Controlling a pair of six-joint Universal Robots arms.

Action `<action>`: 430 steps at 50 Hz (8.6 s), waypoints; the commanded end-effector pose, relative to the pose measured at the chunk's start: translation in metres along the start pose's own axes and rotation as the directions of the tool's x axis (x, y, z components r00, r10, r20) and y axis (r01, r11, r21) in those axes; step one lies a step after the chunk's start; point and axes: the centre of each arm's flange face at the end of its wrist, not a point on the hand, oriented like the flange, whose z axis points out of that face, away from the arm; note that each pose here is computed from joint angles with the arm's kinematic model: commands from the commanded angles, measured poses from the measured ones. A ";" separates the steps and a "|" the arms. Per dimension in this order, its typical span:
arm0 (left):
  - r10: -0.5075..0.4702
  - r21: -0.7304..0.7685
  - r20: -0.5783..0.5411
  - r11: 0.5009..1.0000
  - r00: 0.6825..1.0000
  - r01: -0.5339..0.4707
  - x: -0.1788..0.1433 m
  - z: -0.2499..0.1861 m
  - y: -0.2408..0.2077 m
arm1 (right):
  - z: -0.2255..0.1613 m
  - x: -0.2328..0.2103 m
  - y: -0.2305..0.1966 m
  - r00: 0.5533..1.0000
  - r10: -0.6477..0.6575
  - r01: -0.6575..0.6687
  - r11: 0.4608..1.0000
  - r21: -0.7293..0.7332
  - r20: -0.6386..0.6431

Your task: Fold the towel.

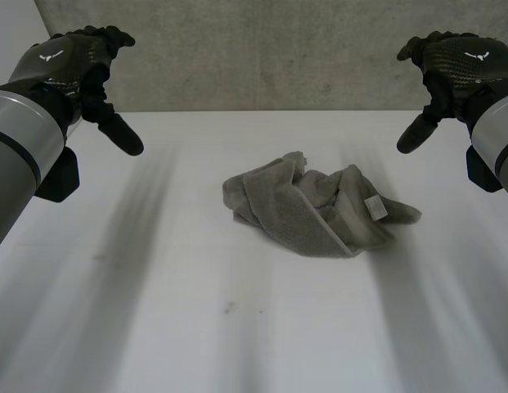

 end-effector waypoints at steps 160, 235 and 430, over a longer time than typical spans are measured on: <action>0.206 -0.074 -0.637 0.943 0.742 -0.325 0.137 0.073 0.199 | -0.079 -0.038 0.162 0.777 -0.417 0.524 0.844 -0.117 0.471; 0.249 -0.003 -0.095 0.968 0.964 -0.250 0.036 -0.055 0.032 | -0.046 -0.036 0.011 0.920 -0.242 0.259 0.966 -0.013 0.308; -0.055 0.401 -0.057 0.913 0.997 0.073 0.009 0.097 -0.070 | 0.081 -0.057 -0.095 0.961 -0.275 0.247 0.810 0.532 -0.028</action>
